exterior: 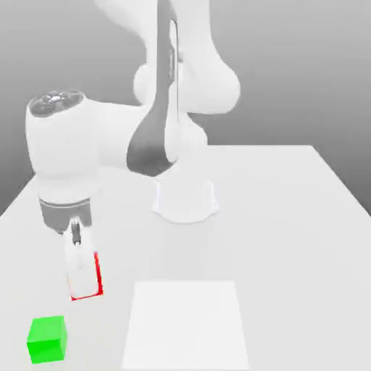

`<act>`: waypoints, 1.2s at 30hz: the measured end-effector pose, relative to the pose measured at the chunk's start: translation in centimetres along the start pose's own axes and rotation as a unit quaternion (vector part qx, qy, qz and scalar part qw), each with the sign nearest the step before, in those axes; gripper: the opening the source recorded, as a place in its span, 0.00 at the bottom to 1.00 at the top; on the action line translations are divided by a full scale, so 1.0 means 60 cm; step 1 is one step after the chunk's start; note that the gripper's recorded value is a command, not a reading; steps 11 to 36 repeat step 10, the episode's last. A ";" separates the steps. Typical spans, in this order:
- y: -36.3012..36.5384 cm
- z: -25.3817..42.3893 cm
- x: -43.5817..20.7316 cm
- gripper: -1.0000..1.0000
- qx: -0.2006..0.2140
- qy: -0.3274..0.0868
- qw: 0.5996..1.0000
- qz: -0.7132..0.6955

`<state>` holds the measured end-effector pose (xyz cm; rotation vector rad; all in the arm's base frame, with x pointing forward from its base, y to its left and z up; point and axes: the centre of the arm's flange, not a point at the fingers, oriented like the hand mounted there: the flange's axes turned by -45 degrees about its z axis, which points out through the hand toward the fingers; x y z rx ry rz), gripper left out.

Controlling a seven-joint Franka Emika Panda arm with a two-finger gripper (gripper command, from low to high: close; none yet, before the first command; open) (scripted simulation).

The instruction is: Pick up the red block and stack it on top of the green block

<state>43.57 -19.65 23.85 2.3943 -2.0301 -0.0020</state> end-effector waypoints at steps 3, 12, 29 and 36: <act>-0.016 0.006 0.049 0.00 0.002 0.000 0.998 0.057; -0.018 0.085 0.057 1.00 0.002 0.000 0.998 0.067; -0.018 0.085 0.057 1.00 0.002 0.000 0.998 0.067; -0.018 0.085 0.057 1.00 0.002 0.000 0.998 0.067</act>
